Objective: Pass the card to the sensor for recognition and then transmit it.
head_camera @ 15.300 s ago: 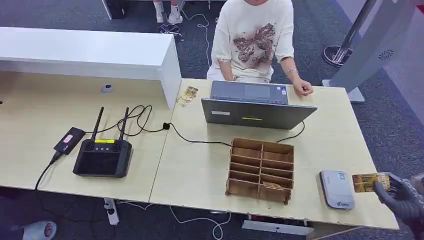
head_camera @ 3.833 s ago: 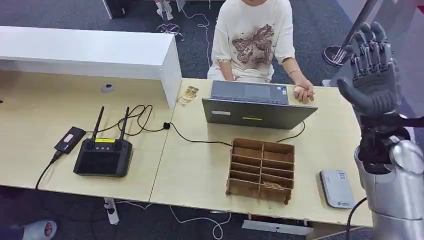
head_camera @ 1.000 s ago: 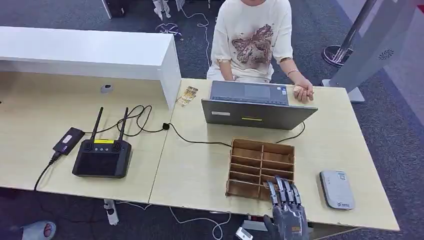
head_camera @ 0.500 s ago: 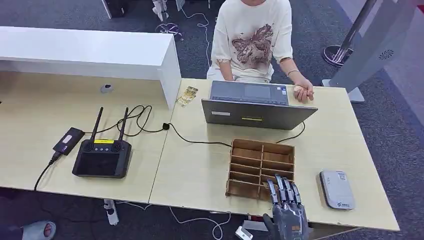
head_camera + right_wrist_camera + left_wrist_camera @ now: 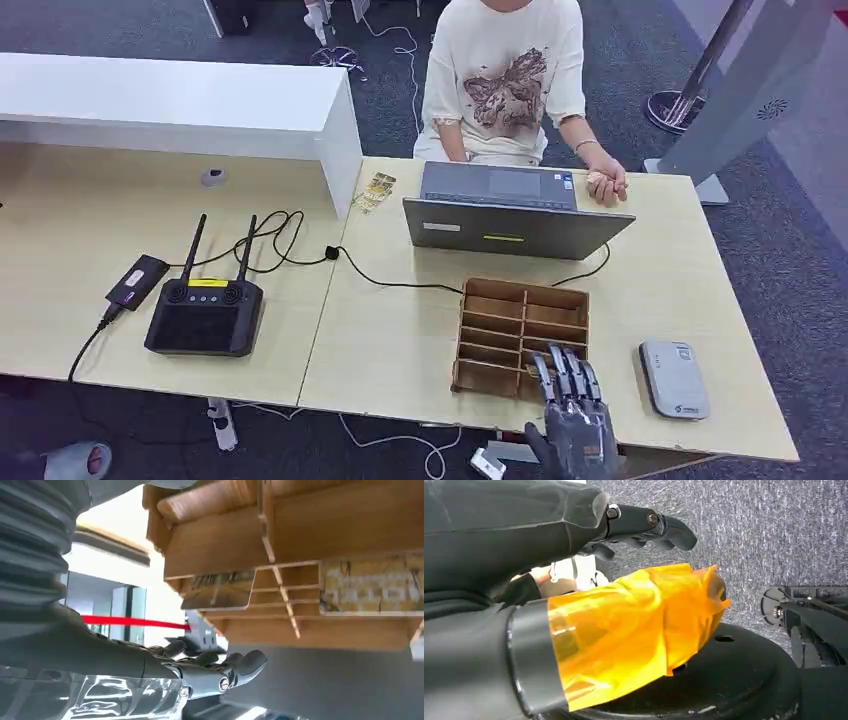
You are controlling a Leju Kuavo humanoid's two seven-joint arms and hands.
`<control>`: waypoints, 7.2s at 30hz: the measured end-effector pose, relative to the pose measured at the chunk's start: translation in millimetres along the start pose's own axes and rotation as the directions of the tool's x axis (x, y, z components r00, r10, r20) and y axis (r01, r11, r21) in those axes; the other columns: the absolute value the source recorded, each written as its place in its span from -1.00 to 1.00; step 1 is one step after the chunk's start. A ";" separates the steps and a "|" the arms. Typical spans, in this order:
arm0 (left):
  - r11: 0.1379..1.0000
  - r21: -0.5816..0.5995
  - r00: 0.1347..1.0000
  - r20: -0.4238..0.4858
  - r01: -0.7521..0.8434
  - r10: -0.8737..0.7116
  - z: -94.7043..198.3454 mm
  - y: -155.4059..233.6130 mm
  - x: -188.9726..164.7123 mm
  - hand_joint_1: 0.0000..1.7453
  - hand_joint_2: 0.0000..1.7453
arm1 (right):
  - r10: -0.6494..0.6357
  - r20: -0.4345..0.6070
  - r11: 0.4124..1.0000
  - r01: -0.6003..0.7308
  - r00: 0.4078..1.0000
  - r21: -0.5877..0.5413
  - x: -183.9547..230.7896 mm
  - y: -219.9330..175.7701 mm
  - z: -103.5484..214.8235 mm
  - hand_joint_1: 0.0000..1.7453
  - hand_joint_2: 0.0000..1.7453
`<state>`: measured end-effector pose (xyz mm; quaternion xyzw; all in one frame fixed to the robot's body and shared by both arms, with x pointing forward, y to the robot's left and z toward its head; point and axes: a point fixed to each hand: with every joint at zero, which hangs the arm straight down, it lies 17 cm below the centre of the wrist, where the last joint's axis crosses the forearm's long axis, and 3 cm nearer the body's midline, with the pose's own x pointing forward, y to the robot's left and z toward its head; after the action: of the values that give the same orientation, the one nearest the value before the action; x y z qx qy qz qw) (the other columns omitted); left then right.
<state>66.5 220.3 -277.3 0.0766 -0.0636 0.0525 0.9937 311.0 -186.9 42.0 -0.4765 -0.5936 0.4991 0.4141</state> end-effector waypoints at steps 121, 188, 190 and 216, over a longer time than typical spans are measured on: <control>1.000 0.004 1.000 0.012 0.000 0.000 0.0 0.4 3.5 -1.00 -1.00 | -0.052 -0.055 0.998 0.051 0.997 -0.019 -30.0 -16.5 -40.5 1.00 1.00; 0.998 0.038 0.998 0.040 -0.044 0.042 -4.9 21.8 5.0 -1.00 -1.00 | -0.820 0.317 0.512 0.858 0.476 0.037 37.4 -116.2 -66.5 1.00 1.00; 0.998 0.039 0.998 0.038 -0.044 0.042 -5.1 22.3 4.7 -1.00 -1.00 | -0.816 0.325 0.512 0.859 0.477 0.024 34.3 -120.7 -69.1 1.00 1.00; 0.998 0.043 0.998 0.053 -0.044 0.041 -4.3 20.5 8.0 -1.00 -1.00 | -0.643 0.517 0.606 0.788 0.564 -0.106 14.0 -213.0 -110.6 1.00 1.00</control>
<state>72.6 241.8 -277.5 0.0983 -0.0898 0.0730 0.9884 382.7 -161.5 270.1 -0.1282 -0.8853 0.2696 0.3565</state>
